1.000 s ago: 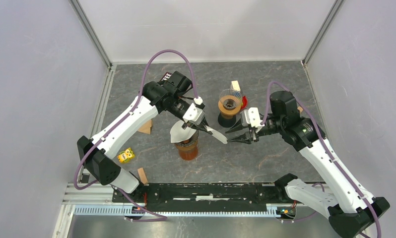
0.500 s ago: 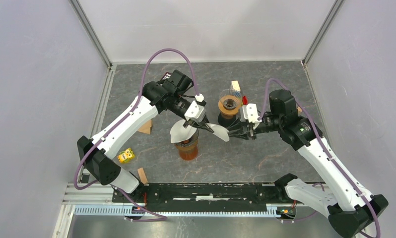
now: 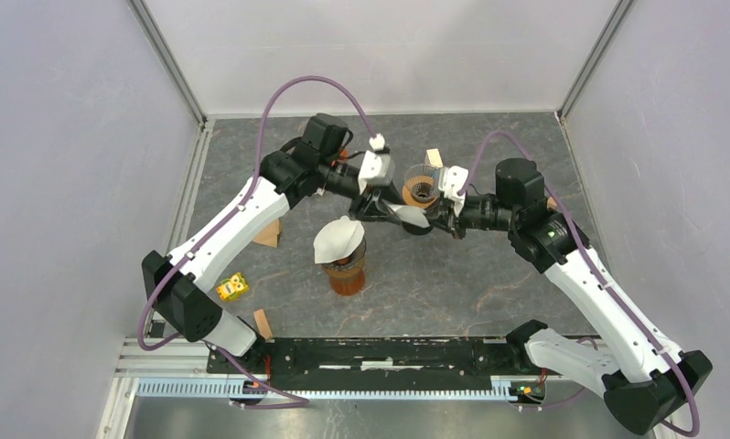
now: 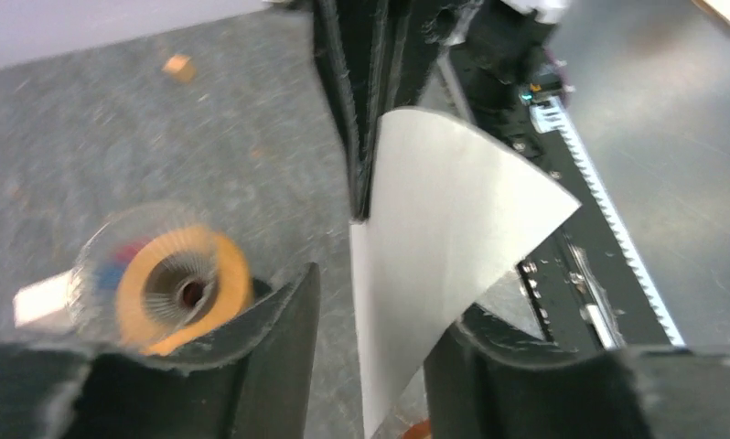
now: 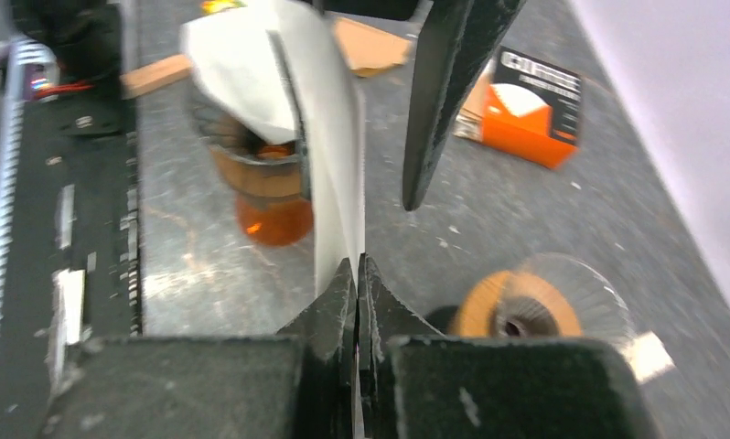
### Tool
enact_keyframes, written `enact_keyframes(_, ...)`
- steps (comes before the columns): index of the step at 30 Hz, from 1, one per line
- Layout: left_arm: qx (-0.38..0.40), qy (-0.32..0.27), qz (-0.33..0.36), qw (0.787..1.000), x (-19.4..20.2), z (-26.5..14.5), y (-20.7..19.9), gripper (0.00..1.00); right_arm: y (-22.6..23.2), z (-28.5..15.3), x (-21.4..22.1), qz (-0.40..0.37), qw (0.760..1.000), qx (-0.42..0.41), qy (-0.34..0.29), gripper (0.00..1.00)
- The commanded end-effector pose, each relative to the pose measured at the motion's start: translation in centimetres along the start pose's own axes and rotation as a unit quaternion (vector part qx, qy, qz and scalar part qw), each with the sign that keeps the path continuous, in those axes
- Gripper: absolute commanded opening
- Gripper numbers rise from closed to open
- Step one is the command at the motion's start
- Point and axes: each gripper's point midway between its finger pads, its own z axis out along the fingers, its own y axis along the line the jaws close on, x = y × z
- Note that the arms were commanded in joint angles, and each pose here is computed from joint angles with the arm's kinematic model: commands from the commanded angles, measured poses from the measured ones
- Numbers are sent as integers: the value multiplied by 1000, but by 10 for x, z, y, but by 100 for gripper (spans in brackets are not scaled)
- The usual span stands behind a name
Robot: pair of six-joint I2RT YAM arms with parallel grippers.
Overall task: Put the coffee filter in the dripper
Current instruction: Place the coffee filter in the coffee dripper.
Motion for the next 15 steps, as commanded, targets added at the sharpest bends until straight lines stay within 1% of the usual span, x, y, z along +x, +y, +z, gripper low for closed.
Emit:
enact_keyframes(1, -157, -47, -100, 981, -35, -30, 59, 62, -64, -14, -22, 15, 986, 166, 4, 0)
enact_keyframes(3, -230, -50, -133, 963, -37, -43, 82, 77, -81, -19, -20, 38, 976, 216, 9, 0)
enact_keyframes(4, -263, -57, -150, 951, -39, -49, 92, 79, -90, -22, -19, 51, 969, 241, 10, 0)
enact_keyframes(6, -331, -68, -190, 922, -39, -63, 110, 80, -105, -27, -21, 66, 957, 282, 10, 0)
enact_keyframes(7, -367, -74, -215, 902, -36, -71, 120, 80, -112, -29, -22, 76, 951, 300, 8, 0)
enact_keyframes(9, -409, -86, -257, 871, -33, -80, 130, 80, -124, -31, -26, 98, 940, 328, -3, 0)
enact_keyframes(11, -422, -98, -297, 851, -32, -82, 133, 81, -136, -30, -28, 120, 929, 350, -10, 0)
enact_keyframes(12, -417, -105, -314, 847, -32, -78, 132, 81, -142, -28, -27, 132, 924, 360, -12, 2)
enact_keyframes(14, -410, -119, -345, 836, -33, -73, 132, 81, -152, -22, -21, 158, 914, 373, -10, 13)
enact_keyframes(15, -401, -128, -363, 831, -35, -69, 131, 81, -155, -18, -18, 173, 911, 375, -9, 15)
